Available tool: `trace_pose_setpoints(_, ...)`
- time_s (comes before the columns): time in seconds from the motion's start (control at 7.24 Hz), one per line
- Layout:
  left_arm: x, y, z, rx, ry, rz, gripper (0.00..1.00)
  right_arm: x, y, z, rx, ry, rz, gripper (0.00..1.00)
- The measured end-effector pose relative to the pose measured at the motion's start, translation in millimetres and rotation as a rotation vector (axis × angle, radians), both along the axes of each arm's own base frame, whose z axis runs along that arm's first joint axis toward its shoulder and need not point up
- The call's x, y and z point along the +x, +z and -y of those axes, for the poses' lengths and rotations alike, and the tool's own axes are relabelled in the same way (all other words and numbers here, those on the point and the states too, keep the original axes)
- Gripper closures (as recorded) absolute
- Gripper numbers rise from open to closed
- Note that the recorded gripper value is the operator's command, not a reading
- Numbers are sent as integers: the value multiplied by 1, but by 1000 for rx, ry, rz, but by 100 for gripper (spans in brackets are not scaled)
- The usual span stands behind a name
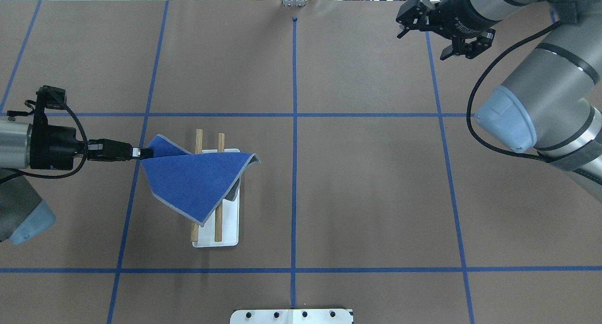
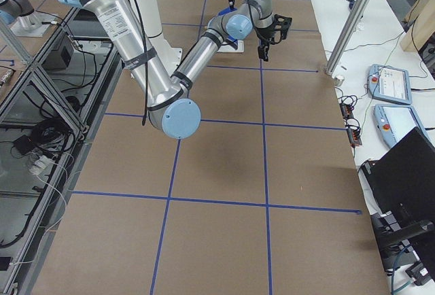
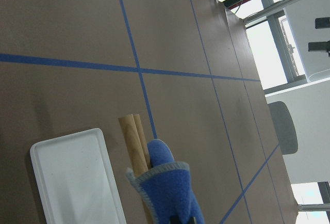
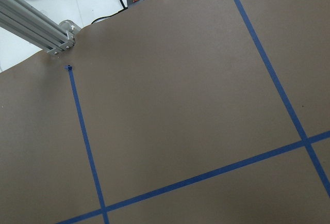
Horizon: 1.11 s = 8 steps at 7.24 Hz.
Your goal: Hang towel on rack
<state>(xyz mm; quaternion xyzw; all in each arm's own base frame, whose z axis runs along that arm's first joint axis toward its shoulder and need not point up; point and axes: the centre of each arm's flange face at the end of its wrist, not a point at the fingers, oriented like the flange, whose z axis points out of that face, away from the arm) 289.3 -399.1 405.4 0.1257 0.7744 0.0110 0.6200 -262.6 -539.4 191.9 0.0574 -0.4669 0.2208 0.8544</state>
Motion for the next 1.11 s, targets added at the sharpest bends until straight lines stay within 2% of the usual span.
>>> trace_pose_setpoints(0.14,-1,2,0,-19,2,1,100,1,0,0,2,0,0,0)
trace_pose_setpoints(0.28,-3,11,-2,-47,4,12,82,2,-1,-1,5,0,2,0)
trace_pose_setpoints(0.41,-4,24,-4,-88,9,28,3,4,-4,-3,10,2,6,0)
trace_pose_setpoints(0.69,-5,32,-5,-137,14,33,2,11,-10,-8,20,9,14,0)
trace_pose_setpoints(1.11,-11,34,-1,-162,-2,30,2,17,-11,-9,22,14,16,0)
